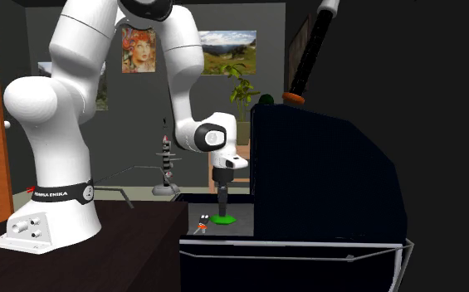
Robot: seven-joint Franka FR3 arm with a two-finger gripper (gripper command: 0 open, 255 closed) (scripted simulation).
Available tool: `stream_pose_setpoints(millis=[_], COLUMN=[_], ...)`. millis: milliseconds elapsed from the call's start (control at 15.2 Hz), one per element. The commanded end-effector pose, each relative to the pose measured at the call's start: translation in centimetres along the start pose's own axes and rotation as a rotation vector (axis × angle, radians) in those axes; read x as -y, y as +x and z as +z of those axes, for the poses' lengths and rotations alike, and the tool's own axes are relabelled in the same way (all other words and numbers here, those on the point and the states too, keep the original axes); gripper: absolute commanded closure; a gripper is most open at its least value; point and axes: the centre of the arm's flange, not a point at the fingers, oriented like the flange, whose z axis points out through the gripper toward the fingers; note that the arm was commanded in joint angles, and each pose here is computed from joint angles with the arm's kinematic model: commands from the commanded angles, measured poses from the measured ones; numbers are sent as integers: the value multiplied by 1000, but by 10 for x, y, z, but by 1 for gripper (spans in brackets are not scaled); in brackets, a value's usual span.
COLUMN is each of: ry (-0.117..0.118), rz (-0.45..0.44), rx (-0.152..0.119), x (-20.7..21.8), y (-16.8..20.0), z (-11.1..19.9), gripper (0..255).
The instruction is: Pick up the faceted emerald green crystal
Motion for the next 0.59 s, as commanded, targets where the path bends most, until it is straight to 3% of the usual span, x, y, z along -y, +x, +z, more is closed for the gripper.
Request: stream_pose_setpoints(millis=[0, 396, 462, 528], ry=[0, 0, 0, 0], rz=[0, 0, 0, 0], rx=[-1, -1, -1, -1], x=[0, 0, 0, 0], y=[0, 1, 1, 1], z=[11, 35, 36, 36], gripper=[0, 0, 255, 255])
